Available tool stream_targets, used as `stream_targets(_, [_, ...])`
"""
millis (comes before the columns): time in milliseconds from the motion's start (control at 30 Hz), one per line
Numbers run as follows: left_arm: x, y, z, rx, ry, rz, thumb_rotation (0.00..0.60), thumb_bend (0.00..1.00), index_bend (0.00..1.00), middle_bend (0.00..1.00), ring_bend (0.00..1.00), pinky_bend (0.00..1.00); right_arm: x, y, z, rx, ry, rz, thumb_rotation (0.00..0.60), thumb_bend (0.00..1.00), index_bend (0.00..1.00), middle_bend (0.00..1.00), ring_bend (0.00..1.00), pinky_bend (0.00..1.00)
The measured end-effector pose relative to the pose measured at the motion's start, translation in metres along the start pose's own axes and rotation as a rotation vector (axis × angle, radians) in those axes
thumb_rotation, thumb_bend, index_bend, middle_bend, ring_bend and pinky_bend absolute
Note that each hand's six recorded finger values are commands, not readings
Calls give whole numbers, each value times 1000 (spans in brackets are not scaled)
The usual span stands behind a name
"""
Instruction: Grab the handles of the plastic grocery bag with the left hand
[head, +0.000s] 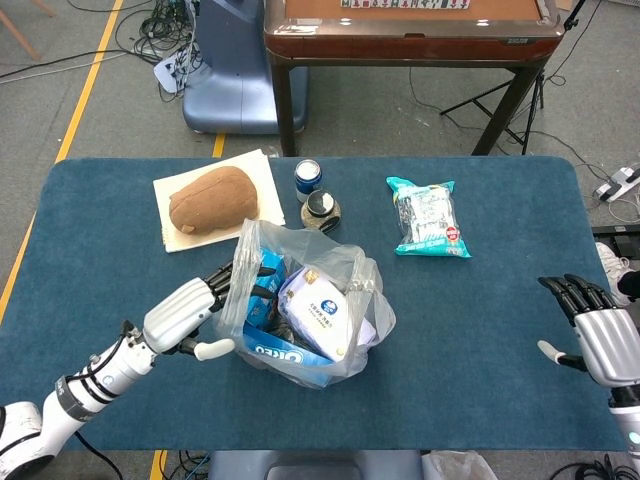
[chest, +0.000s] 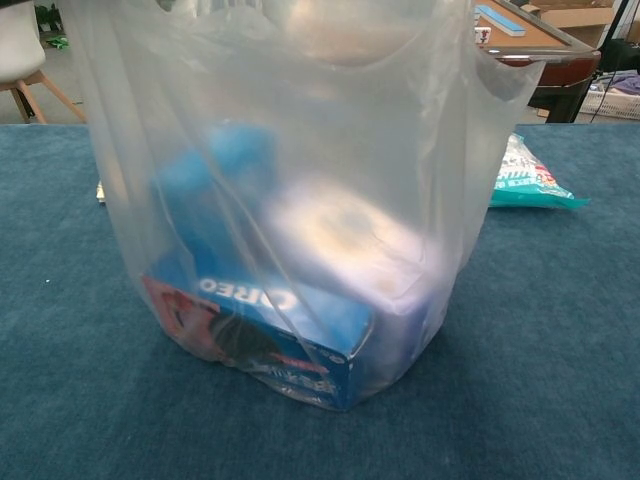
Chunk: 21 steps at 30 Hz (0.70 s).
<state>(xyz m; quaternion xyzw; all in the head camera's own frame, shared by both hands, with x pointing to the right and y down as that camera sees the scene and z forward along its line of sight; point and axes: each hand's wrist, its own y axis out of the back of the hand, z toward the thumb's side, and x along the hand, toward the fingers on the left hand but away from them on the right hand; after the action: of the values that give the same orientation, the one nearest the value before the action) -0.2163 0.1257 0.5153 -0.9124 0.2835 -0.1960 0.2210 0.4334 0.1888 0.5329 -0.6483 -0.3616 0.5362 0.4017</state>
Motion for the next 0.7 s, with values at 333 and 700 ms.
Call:
stream_targets(333, [29,-16,11,-18,-59,-53,0,119,209,63,0,0,5,2,-4,1,-13,-2,600,64,151,197,118,212])
stream_targets(700, [48,-40,24,-17,-98,-133,0,120,216,63,0,0,6,0,-7,-3,-19,4,600,64,150,197,118,212])
